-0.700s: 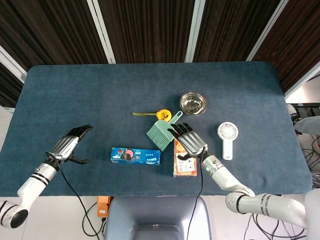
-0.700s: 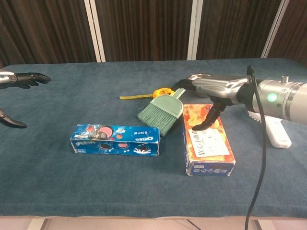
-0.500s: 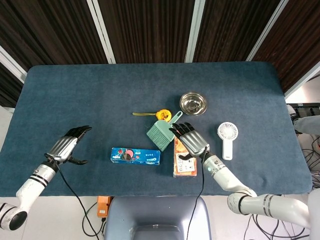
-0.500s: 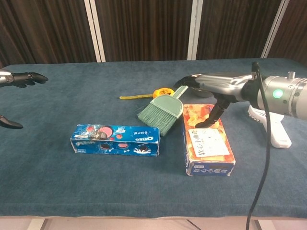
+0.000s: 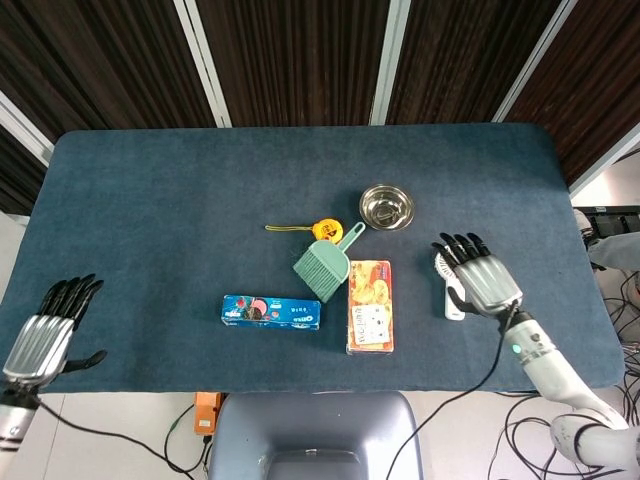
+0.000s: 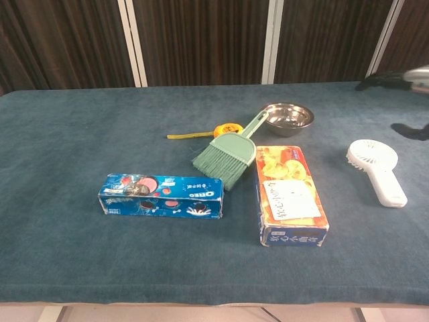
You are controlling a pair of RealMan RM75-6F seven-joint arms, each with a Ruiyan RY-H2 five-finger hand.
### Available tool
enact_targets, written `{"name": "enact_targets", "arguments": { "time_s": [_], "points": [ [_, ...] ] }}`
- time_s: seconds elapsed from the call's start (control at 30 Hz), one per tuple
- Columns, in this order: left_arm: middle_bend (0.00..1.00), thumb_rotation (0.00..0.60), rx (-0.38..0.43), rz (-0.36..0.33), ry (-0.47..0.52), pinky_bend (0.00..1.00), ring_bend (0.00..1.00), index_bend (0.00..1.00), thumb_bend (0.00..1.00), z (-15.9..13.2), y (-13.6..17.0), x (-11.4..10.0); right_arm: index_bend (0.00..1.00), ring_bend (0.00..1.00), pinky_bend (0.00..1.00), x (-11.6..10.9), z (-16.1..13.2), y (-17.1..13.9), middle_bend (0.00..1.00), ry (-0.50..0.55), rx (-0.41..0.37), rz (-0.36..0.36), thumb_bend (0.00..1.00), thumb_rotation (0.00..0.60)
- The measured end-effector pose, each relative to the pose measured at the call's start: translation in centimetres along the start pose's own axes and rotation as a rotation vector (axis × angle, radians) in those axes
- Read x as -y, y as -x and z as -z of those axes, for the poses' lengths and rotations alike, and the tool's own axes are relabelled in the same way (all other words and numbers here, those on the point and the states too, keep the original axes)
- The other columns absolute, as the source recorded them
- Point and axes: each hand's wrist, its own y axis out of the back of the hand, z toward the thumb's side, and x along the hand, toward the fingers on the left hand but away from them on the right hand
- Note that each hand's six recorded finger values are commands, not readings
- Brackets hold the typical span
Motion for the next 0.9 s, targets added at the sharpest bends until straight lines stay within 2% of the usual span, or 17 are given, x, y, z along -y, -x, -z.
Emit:
{"name": "enact_targets", "arguments": {
  "time_s": [0.17,0.33,0.53,0.9],
  "points": [
    [0.04,0.600,-0.016,-0.019,-0.036,0.06,0.00,0.00,0.07,1.4,3.2,0.9,0.18,0.00,0.00,2.1,4.2,-1.7,0.00,0.028,0.072,-0.033,0.60,0.544],
    [0.04,0.600,-0.021,-0.017,-0.057,0.06,0.00,0.00,0.07,1.7,4.7,2.6,0.19,0.00,0.00,4.7,6.4,-1.9,0.00,0.046,0.097,-0.067,0.60,0.543],
    [0.04,0.600,-0.032,0.007,-0.065,0.06,0.00,0.00,0.08,1.9,4.9,3.8,0.19,0.00,0.00,7.6,6.1,-1.1,0.00,0.077,0.077,-0.118,0.60,0.544],
    [0.04,0.600,-0.034,0.019,-0.064,0.06,0.00,0.00,0.08,2.1,4.4,3.8,0.20,0.00,0.00,9.5,5.7,-0.6,0.00,0.064,0.066,-0.164,0.60,0.543]
  ]
}}
